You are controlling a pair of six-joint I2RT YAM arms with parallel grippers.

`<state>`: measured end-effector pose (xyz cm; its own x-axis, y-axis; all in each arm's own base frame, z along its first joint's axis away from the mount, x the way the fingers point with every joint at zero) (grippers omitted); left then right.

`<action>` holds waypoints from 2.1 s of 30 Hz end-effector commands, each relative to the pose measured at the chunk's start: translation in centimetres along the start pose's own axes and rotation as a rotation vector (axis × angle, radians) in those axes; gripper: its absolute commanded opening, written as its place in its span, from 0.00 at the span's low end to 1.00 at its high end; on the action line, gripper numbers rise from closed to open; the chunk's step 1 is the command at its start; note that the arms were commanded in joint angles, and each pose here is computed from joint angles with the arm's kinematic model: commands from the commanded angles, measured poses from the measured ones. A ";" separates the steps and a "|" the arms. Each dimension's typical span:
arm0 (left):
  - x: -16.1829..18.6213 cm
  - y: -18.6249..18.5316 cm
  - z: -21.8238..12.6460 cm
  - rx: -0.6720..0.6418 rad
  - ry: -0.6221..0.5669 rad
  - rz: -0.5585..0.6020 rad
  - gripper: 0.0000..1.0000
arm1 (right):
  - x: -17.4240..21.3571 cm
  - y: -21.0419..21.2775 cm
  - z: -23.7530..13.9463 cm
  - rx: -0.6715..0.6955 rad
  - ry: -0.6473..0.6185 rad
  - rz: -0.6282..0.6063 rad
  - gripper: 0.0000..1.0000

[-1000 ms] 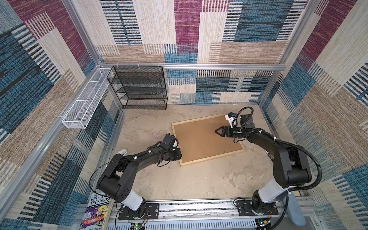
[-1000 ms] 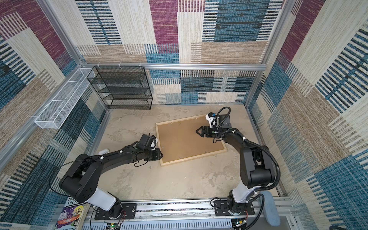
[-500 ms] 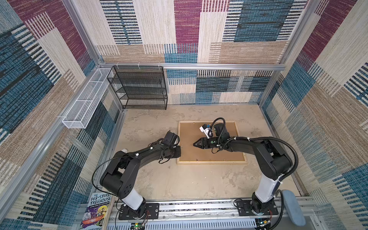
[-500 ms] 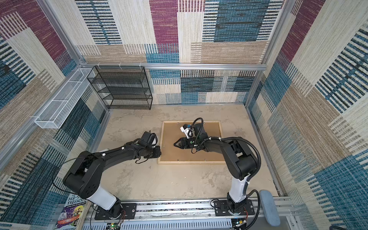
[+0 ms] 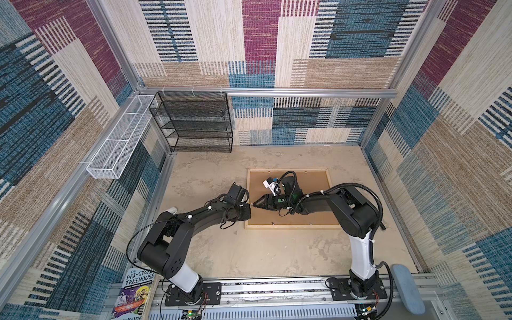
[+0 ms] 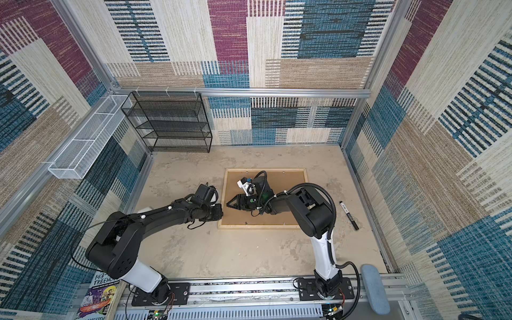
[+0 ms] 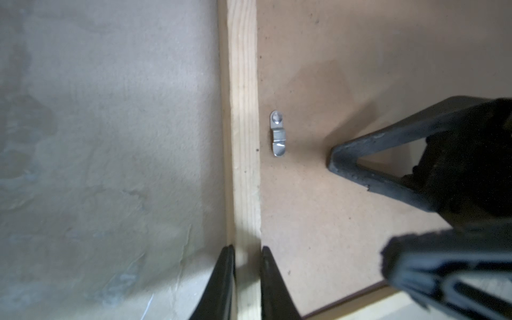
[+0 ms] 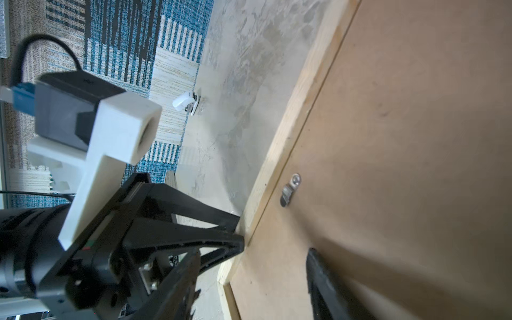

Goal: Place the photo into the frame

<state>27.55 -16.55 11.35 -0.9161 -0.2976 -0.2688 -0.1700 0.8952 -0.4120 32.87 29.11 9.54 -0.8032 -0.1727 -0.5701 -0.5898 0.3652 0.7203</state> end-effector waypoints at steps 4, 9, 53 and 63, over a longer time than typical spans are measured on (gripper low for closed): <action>0.8 -0.2 0.6 0.018 0.046 -0.014 0.19 | -0.2 0.0 1.7 0.024 0.008 0.082 0.64; 1.1 -0.7 0.6 0.040 0.050 -0.008 0.19 | 0.0 -0.6 2.5 0.057 -0.018 0.154 0.64; 1.8 -0.9 0.2 0.038 0.025 -0.002 0.17 | 1.3 -0.5 1.8 0.155 -0.148 0.307 0.64; 1.8 -1.2 0.2 0.051 0.036 0.005 0.17 | 1.1 -0.4 2.9 0.138 -0.143 0.312 0.64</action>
<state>26.90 -17.19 11.30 -0.8899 -0.3204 -0.3246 -0.1804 0.9009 -0.3948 32.64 31.61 9.03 -0.8878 0.0807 -0.4531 -0.3765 0.4390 0.8158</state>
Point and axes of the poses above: each gripper's point midway between its finger pads, its own z axis out along the fingers, its own y axis along the line the jaws close on, x = y × z, the point moved 9 cm from there along -z, back along the fingers, and after that the axes turned 15 degrees about -z, right-handed, at the moved point
